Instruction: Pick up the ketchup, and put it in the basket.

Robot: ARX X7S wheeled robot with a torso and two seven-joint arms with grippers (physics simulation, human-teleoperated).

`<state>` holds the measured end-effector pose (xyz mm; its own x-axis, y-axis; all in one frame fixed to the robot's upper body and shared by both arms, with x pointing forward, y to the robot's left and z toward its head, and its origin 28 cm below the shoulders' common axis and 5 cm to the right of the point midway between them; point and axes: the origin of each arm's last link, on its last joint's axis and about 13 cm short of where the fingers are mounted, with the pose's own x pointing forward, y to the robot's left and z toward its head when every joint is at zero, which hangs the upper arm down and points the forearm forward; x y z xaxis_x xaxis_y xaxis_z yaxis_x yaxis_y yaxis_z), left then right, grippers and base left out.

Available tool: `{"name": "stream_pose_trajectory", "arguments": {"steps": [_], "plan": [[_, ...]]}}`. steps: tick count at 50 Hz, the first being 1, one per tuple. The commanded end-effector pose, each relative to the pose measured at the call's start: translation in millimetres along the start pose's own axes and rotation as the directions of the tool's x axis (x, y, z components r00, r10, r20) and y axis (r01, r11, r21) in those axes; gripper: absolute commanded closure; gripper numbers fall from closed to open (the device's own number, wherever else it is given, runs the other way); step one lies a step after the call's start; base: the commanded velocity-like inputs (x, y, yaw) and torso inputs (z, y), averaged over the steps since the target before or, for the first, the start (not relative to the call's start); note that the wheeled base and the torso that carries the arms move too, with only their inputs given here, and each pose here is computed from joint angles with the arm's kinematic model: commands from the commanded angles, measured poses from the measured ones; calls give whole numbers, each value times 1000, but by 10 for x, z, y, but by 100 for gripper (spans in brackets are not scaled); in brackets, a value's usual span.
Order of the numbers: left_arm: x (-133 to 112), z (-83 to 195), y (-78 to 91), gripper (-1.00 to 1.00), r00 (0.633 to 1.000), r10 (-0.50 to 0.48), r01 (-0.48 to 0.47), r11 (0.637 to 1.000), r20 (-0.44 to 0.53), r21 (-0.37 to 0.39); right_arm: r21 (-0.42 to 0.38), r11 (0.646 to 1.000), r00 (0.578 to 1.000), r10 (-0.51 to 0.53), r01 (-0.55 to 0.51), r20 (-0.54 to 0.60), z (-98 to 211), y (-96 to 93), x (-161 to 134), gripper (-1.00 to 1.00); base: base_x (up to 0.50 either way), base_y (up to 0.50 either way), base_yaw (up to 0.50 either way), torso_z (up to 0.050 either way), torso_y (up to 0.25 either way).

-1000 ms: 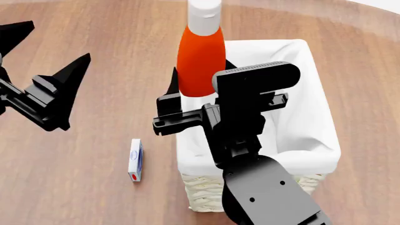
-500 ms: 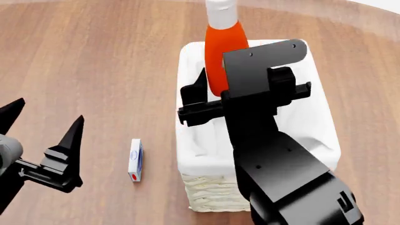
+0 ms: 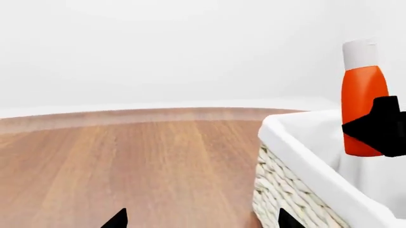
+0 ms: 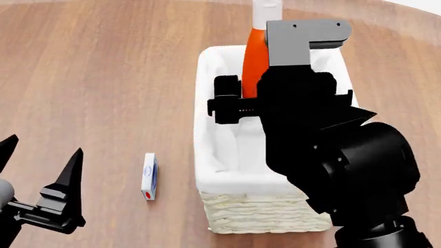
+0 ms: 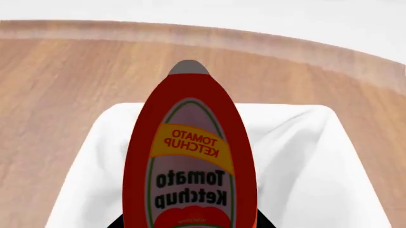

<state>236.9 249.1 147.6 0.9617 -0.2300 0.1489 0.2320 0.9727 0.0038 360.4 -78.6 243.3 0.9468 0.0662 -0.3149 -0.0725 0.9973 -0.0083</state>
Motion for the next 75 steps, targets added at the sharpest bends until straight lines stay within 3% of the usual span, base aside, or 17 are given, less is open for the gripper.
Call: {"name": "stream_pose_trajectory", "arguments": {"steps": [1, 8, 10, 11, 12, 15, 19, 44, 75], "plan": [[-50, 22, -60, -100, 998, -65, 66, 997, 21, -44, 145, 986, 989, 103, -87, -109, 192, 37, -36, 100, 0, 0, 0, 0, 0], [-46, 15, -67, -100, 997, -72, 73, 996, 19, -49, 134, 983, 979, 144, -124, -148, 252, 30, -51, 100, 0, 0, 0, 0, 0], [-45, 11, -68, -100, 997, -72, 72, 996, 17, -50, 89, 989, 977, 135, -121, -166, 249, 23, -44, 100, 0, 0, 0, 0, 0], [-47, 13, -70, -100, 997, -75, 75, 996, 17, -51, 151, 977, 967, 175, -148, -187, 268, 18, -46, 100, 0, 0, 0, 0, 0], [-47, 14, -70, -100, 997, -74, 75, 996, 18, -51, 152, 976, 962, 188, -159, -199, 275, 16, -50, 100, 0, 0, 0, 0, 0], [-44, -3, -68, -100, 997, -74, 75, 996, 15, -53, 166, 977, 968, 167, -137, -187, 322, -2, -53, 100, 0, 0, 0, 0, 0], [-42, -4, -69, -100, 997, -78, 79, 995, 12, -56, 119, 985, 970, 150, -129, -190, 353, -1, -64, 100, 0, 0, 0, 0, 0], [-44, 1, -61, -100, 996, -86, 87, 994, 15, -73, 15, 1000, 939, 29, -25, -342, 421, 38, 34, 100, 0, 0, 0, 0, 0], [-56, 11, -77, -100, 995, -99, 100, 992, 13, -76, 13, 1000, 916, 9, -4, -400, 227, 6, 291, 100, 0, 0, 0, 0, 0]]}}
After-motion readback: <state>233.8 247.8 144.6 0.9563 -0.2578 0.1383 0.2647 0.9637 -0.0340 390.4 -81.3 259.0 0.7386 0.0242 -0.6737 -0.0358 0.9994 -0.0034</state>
